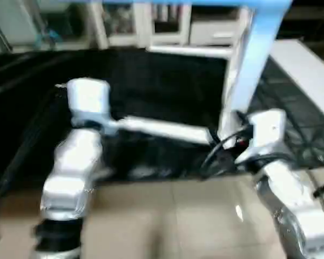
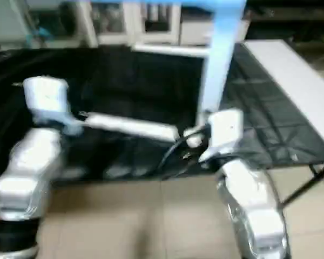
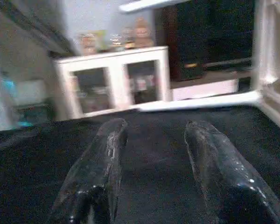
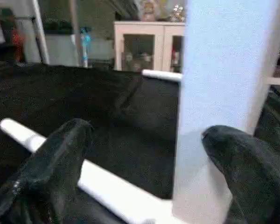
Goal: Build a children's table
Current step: Flip table
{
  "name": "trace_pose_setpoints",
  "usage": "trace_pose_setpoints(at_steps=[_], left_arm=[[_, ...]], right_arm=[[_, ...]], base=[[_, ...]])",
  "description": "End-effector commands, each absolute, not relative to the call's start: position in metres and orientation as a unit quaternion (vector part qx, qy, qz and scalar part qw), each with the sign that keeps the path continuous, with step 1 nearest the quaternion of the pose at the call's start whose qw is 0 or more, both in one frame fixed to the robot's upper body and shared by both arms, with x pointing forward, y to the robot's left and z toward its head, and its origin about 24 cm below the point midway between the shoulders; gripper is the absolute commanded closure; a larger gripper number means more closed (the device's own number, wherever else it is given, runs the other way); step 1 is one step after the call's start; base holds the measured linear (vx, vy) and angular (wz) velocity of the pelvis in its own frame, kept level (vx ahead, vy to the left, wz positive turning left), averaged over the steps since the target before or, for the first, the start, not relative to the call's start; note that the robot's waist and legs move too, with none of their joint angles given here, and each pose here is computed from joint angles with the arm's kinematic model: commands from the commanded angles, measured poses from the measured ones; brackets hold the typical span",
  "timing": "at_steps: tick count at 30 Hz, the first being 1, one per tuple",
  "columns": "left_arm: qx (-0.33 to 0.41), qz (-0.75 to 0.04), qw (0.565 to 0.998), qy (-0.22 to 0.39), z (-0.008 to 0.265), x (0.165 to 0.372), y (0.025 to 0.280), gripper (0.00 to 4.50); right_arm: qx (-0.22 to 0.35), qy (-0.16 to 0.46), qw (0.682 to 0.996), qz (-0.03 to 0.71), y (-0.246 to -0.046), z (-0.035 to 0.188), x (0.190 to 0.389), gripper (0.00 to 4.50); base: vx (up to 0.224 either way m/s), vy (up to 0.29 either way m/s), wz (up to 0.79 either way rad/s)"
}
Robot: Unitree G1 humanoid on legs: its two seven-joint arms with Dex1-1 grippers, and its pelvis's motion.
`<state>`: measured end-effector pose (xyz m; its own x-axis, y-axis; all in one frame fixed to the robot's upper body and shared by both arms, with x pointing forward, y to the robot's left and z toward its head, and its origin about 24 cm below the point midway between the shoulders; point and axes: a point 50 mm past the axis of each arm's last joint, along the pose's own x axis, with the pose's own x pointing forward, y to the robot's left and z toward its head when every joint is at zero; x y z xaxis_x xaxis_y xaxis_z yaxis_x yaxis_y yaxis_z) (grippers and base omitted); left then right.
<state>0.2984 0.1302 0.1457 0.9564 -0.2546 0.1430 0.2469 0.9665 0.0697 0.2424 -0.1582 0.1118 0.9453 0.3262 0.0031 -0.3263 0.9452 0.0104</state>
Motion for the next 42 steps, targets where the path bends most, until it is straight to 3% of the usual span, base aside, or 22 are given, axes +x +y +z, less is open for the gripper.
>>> trace_pose_setpoints(at_steps=[1,3,4,7,8,12,18,23,27,29,33,35,37,38,39,42], left_arm=[[0.03,-0.129,0.987,-0.091,0.154,0.295,0.144,2.16],[0.047,-0.146,0.982,-0.115,0.161,0.292,0.149,2.16],[0.052,-0.14,0.982,-0.119,0.161,0.292,0.153,1.86],[0.069,-0.14,0.981,-0.111,0.161,0.294,0.159,1.8],[0.07,-0.149,0.98,-0.112,0.162,0.295,0.16,1.59],[0.071,-0.19,0.972,-0.118,0.164,0.296,0.155,1.37],[0.129,-0.277,0.945,-0.12,0.168,0.305,0.141,0.74],[0.166,-0.304,0.929,-0.13,0.172,0.315,0.134,0.3],[0.248,-0.325,0.902,-0.14,0.181,0.327,0.128,0.03],[0.341,-0.319,0.868,-0.17,0.198,0.339,0.126,0.01],[0.363,-0.307,0.857,-0.199,0.214,0.344,0.121,0.01],[0.335,-0.294,0.871,-0.208,0.222,0.347,0.121,0.01],[0.245,-0.267,0.907,-0.212,0.228,0.35,0.123,0.01],[0.245,-0.267,0.907,-0.212,0.228,0.35,0.123,0.01],[0.132,-0.234,0.945,-0.187,0.218,0.353,0.127,0.01],[0.066,-0.21,0.964,-0.146,0.201,0.353,0.128,0.01]], right_arm=[[0.019,-0.03,0.981,0.189,-0.147,0.124,0.244,0.0],[0.031,-0.035,0.979,0.2,-0.144,0.123,0.24,0.0],[0.032,-0.037,0.977,0.206,-0.142,0.123,0.238,0.0],[0.03,-0.038,0.975,0.219,-0.137,0.122,0.235,0.0],[0.029,-0.038,0.974,0.222,-0.134,0.121,0.233,0.0],[0.024,-0.043,0.974,0.221,-0.134,0.122,0.232,0.0],[0.0,-0.049,0.975,0.219,-0.141,0.129,0.238,0.0],[-0.042,-0.033,0.978,0.204,-0.153,0.125,0.243,0.0],[-0.038,-0.04,0.977,0.205,-0.156,0.128,0.249,0.0],[-0.041,-0.046,0.976,0.208,-0.152,0.126,0.26,0.0],[-0.036,-0.058,0.977,0.203,-0.151,0.129,0.267,0.0],[-0.031,-0.063,0.977,0.202,-0.15,0.132,0.269,0.0],[-0.027,-0.067,0.977,0.2,-0.149,0.133,0.27,0.0],[-0.027,-0.067,0.977,0.2,-0.149,0.133,0.27,0.0],[-0.023,-0.064,0.978,0.196,-0.149,0.132,0.269,0.0],[-0.015,-0.061,0.98,0.19,-0.15,0.13,0.267,0.0]], base=[[-0.038,0.128,0.15],[-0.167,0.098,0.02],[-0.206,0.008,-0.27],[-0.077,0.022,-0.07],[-0.025,0.059,0.05],[-0.109,0.0,0.02],[-0.1,0.048,-0.17],[-0.078,0.063,-0.18],[-0.1,0.016,-0.07],[-0.11,0.129,-0.43],[-0.035,0.14,-0.27],[0.0,0.0,0.0],[-0.061,0.004,-0.1],[-0.066,0.005,-0.12],[-0.06,0.016,-0.05],[-0.084,0.032,-0.06]])
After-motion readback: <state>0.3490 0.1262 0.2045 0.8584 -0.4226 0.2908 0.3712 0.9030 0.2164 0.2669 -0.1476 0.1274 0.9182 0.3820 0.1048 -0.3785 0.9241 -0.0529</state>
